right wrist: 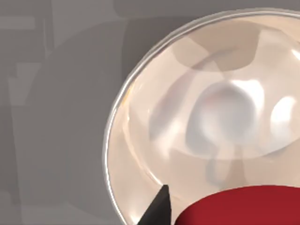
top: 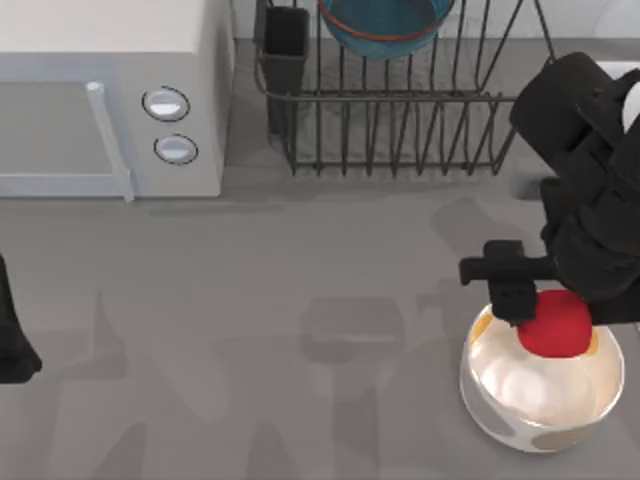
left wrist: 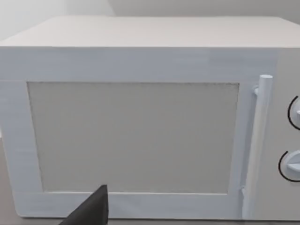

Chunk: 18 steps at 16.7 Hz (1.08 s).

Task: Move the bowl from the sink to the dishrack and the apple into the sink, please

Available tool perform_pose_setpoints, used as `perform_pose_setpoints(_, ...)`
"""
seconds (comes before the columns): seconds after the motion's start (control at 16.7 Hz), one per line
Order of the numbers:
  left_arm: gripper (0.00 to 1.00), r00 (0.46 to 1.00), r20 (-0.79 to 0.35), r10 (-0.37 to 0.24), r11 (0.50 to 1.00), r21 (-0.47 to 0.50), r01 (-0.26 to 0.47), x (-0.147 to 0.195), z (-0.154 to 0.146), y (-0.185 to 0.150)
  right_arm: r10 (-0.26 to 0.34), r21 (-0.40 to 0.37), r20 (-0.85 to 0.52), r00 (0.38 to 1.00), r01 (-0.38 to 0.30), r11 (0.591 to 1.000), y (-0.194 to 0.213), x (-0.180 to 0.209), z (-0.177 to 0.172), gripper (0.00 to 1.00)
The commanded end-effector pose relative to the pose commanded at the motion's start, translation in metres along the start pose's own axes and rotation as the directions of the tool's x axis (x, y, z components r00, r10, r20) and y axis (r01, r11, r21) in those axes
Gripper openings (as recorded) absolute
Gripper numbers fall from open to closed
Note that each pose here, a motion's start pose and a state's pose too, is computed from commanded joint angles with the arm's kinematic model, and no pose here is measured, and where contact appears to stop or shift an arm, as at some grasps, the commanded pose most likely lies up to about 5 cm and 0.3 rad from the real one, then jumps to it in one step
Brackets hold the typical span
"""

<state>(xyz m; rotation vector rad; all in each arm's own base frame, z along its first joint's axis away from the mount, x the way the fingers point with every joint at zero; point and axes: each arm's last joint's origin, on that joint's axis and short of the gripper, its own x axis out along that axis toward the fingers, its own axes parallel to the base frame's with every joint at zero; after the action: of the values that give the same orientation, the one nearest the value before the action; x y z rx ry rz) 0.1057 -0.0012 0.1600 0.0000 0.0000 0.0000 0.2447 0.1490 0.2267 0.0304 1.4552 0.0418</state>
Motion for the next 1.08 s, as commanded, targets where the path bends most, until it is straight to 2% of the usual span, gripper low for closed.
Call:
perform_pose_setpoints(0.18, 1.00, 1.000, 0.000, 0.000, 1.000, 0.000, 0.000, 0.000, 0.000, 0.000, 0.004, 0.006, 0.002, 1.000, -0.004, 1.000, -0.001, 0.002, 0.002, 0.00)
perform_pose_setpoints(0.3, 1.00, 1.000, 0.000, 0.000, 1.000, 0.000, 0.000, 0.000, 0.000, 0.000, 0.030, 0.029, 0.028, 0.999, -0.031, 0.999, -0.007, 0.006, 0.010, 0.00)
perform_pose_setpoints(0.48, 1.00, 1.000, 0.000, 0.000, 1.000, 0.000, 0.000, 0.000, 0.000, 0.000, 0.097, 0.073, 0.113, 0.989, -0.106, 0.992, -0.026, 0.016, 0.030, 0.00)
perform_pose_setpoints(0.66, 1.00, 1.000, 0.000, 0.000, 1.000, 0.000, 0.000, 0.000, 0.000, 0.000, 0.173, 0.102, 0.261, 0.950, -0.205, 0.973, -0.057, 0.029, 0.055, 0.00)
perform_pose_setpoints(0.78, 1.00, 1.000, 0.000, 0.000, 1.000, 0.000, 0.000, 0.000, 0.000, 0.000, 0.209, 0.102, 0.388, 0.898, -0.267, 0.958, -0.084, 0.037, 0.070, 0.00)
perform_pose_setpoints(0.9, 1.00, 1.000, 0.000, 0.000, 1.000, 0.000, 0.000, 0.000, 0.000, 0.000, 0.222, 0.085, 0.527, 0.821, -0.311, 0.947, -0.117, 0.042, 0.081, 0.00)
perform_pose_setpoints(1.08, 1.00, 1.000, 0.000, 0.000, 1.000, 0.000, 0.000, 0.000, 0.000, 0.000, 0.194, 0.037, 0.726, 0.660, -0.318, 0.947, -0.170, 0.044, 0.084, 0.00)
